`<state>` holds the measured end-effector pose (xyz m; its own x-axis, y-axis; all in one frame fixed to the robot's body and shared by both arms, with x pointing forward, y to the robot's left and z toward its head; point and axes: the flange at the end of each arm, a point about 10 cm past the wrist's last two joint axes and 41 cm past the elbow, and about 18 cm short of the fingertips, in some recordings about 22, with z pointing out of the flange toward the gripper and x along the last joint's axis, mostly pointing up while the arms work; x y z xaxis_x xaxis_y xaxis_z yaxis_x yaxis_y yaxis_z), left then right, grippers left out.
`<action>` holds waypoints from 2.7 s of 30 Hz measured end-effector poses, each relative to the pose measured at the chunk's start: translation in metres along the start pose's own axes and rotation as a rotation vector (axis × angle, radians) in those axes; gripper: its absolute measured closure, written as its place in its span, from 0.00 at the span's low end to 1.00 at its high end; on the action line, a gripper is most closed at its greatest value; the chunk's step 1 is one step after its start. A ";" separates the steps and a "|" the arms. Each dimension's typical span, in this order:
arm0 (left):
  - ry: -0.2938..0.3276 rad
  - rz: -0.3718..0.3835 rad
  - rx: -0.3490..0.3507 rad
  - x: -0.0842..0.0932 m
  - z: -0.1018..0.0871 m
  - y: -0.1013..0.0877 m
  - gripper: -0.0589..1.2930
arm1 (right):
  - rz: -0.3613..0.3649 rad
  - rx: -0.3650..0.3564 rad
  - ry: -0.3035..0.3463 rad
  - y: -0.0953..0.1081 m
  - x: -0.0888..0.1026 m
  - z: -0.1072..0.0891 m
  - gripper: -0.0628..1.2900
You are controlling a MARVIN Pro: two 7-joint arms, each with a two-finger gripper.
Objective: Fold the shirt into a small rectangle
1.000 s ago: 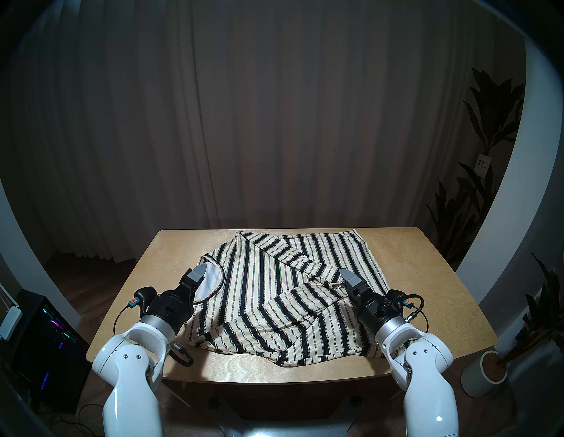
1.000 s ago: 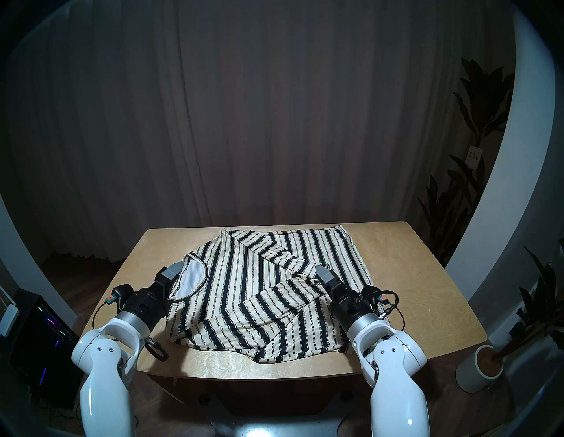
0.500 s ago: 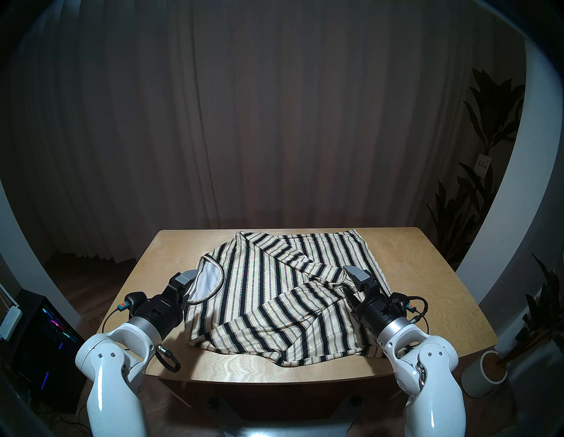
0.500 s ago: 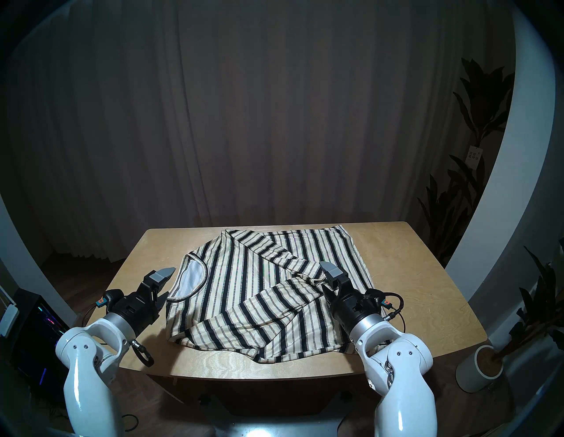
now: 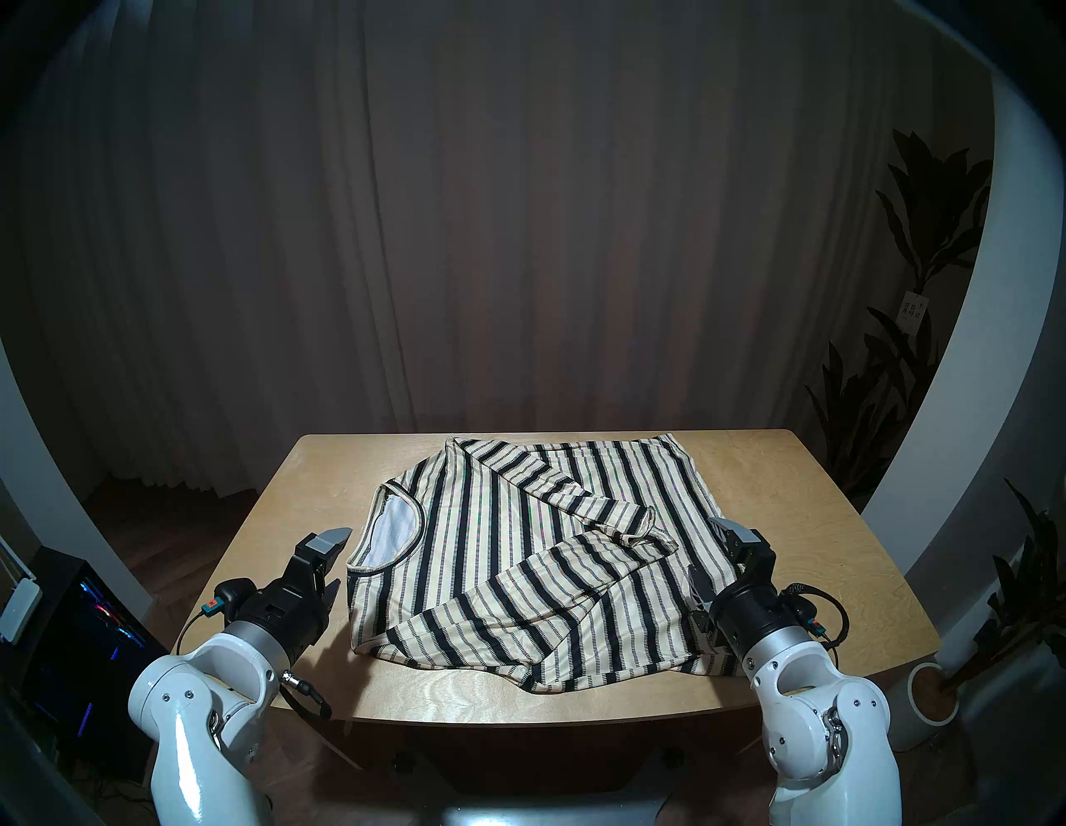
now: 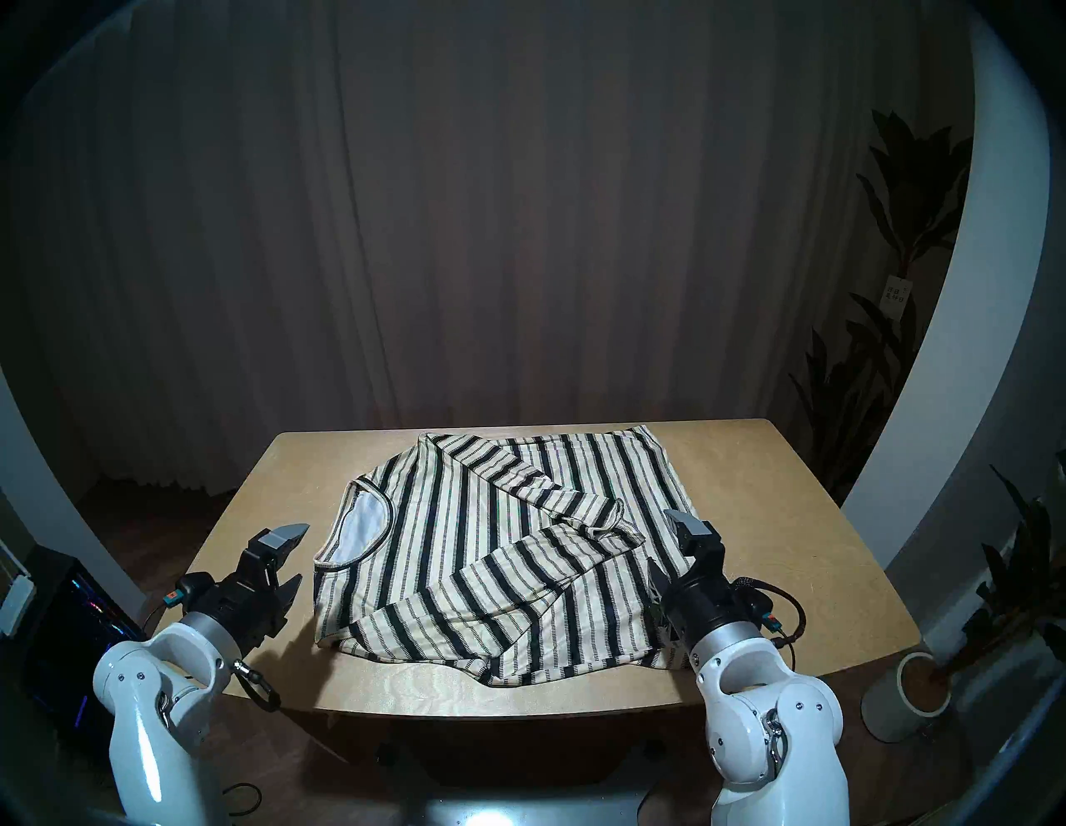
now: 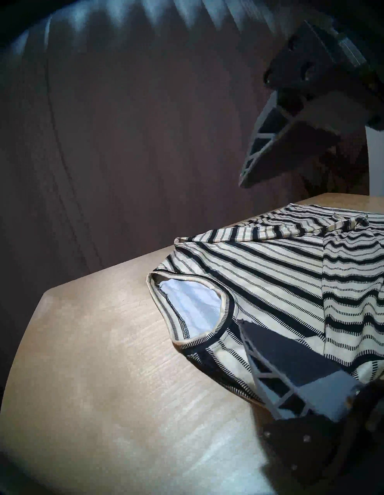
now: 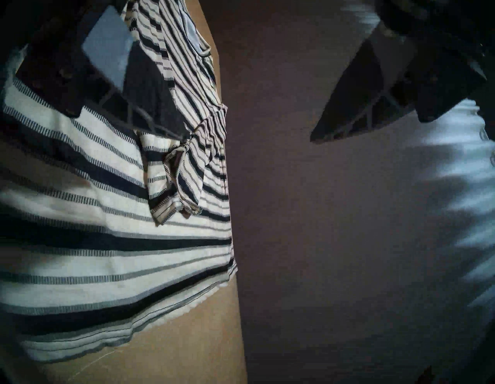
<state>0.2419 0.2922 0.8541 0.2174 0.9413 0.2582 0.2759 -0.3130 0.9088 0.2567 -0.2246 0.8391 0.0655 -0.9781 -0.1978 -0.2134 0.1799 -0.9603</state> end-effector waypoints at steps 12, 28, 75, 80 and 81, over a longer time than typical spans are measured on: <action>-0.024 -0.092 0.084 -0.014 0.000 0.011 0.04 | 0.219 -0.152 0.027 -0.001 -0.011 0.005 0.05; 0.077 -0.118 0.143 -0.012 -0.011 -0.005 0.04 | 0.286 -0.276 -0.023 -0.007 -0.021 0.002 0.05; -0.311 -0.249 0.141 0.002 -0.019 -0.079 0.04 | 0.402 -0.254 0.040 0.027 -0.002 -0.041 0.05; -0.348 -0.264 0.133 0.006 -0.011 -0.081 0.05 | 0.348 -0.242 0.063 0.030 0.003 -0.041 0.05; -0.353 -0.265 0.132 0.006 -0.010 -0.081 0.05 | 0.335 -0.241 0.065 0.031 0.004 -0.040 0.05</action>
<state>0.2119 0.3242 0.7855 0.4226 0.8976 -0.1256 0.4767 -0.1023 0.8731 0.2110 -0.2270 0.8171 -0.1060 -0.8758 -0.4709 -0.4354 0.4666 -0.7698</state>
